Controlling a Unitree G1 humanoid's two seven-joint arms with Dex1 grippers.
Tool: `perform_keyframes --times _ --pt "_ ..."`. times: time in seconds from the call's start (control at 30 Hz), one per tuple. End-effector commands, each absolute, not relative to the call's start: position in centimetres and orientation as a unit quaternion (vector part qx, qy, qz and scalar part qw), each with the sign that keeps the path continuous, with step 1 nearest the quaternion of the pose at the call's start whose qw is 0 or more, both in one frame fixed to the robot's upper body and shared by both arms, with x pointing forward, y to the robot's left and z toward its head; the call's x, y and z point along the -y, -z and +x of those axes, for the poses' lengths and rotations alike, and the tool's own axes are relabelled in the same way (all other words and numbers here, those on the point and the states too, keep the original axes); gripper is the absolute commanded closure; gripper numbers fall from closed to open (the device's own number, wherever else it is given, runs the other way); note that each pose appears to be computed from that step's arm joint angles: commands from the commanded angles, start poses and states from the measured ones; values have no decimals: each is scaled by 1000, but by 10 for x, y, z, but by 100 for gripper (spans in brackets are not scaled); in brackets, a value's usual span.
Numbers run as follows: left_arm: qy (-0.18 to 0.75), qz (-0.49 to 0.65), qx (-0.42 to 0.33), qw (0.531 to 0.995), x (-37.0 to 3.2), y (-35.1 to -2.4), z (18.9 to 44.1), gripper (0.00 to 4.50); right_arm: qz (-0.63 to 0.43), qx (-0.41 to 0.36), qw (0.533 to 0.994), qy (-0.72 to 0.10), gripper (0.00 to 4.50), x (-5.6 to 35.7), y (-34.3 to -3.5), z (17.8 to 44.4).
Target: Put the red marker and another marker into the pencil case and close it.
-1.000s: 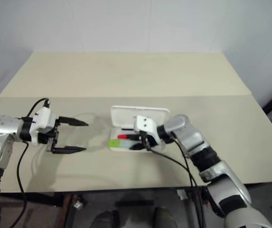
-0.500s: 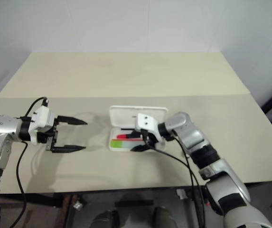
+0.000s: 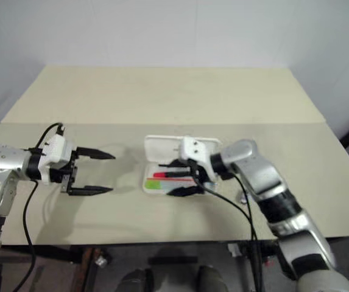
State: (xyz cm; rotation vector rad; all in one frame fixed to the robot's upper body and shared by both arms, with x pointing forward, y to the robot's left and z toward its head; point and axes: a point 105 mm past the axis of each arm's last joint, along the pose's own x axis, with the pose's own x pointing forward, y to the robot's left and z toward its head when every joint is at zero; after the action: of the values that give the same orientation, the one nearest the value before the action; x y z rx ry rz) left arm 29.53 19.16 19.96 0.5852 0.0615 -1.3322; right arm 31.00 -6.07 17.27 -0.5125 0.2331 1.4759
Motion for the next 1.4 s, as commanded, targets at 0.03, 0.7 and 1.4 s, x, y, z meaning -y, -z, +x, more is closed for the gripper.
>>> perform_keyframes --times 0.03,0.7,1.4 --pt "626 275 -12 730 -177 -204 292 0 -225 -100 732 -635 1 77 -188 300" --pt "675 235 0 699 -145 -183 301 0 -55 -276 945 -165 1 210 -165 299" --pt "670 231 0 705 -148 -182 296 0 -19 -319 944 -86 1 206 -111 283"
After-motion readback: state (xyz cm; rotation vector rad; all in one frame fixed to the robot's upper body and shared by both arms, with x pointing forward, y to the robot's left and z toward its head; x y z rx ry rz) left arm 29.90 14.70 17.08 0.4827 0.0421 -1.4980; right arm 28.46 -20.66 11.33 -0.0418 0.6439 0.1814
